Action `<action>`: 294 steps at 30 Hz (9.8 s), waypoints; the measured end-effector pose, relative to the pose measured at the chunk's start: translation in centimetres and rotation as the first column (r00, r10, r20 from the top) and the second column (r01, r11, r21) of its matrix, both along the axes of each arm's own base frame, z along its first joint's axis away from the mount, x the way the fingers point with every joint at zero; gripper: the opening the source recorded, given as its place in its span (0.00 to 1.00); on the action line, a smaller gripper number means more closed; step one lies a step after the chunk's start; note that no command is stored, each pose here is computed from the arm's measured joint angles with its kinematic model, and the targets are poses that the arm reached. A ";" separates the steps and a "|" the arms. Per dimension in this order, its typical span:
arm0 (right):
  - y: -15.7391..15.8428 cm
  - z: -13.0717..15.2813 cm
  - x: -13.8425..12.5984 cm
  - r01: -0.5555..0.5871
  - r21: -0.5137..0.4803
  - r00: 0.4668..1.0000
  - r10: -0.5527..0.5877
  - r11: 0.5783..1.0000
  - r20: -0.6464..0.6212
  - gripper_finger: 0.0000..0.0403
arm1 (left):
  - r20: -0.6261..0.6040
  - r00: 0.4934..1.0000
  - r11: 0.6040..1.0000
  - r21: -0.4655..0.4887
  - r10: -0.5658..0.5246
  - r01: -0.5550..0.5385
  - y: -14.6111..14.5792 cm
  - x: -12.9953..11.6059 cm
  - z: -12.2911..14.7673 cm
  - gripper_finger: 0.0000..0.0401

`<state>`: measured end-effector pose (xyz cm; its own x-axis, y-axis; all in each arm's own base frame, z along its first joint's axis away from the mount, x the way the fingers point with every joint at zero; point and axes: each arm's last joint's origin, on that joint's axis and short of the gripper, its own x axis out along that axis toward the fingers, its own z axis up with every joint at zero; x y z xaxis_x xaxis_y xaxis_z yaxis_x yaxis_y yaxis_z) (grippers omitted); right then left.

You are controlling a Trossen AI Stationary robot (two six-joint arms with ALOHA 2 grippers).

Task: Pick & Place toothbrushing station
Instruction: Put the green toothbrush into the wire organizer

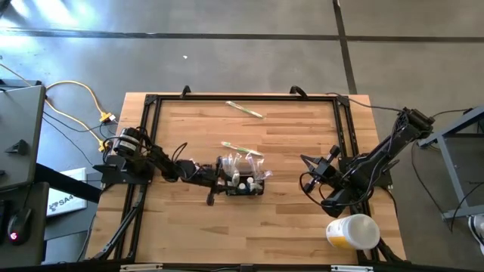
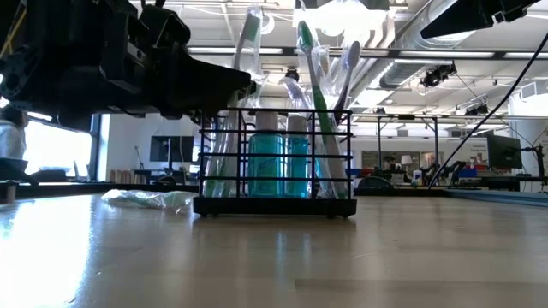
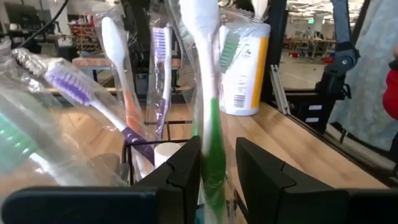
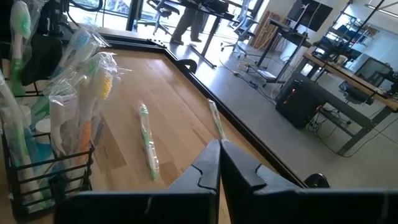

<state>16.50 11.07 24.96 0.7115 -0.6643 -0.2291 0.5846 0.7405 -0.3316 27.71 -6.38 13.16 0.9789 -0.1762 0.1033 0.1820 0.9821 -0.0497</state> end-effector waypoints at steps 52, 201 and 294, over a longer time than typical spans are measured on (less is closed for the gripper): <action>0.0 -0.1 0.0 -0.012 0.004 1.000 0.012 1.000 -0.025 0.00 | 0.094 0.985 0.908 0.383 0.145 -0.170 -0.8 1.8 8.7 0.46; -1.2 -0.7 3.6 -0.074 0.078 0.993 0.081 0.994 -0.090 0.00 | -0.988 0.130 0.992 0.098 0.087 0.082 1.0 -7.4 2.5 0.01; 2.1 6.1 6.3 -0.775 -0.159 0.565 0.783 0.612 0.261 0.64 | 0.006 0.999 0.981 0.188 0.043 -0.043 -5.8 8.1 15.8 0.00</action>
<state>22.81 13.18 31.04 0.9816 0.1768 0.0726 -0.1500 0.9480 -0.2808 35.78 -12.14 28.93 0.9858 -0.1504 0.0743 0.1393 0.9807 0.1369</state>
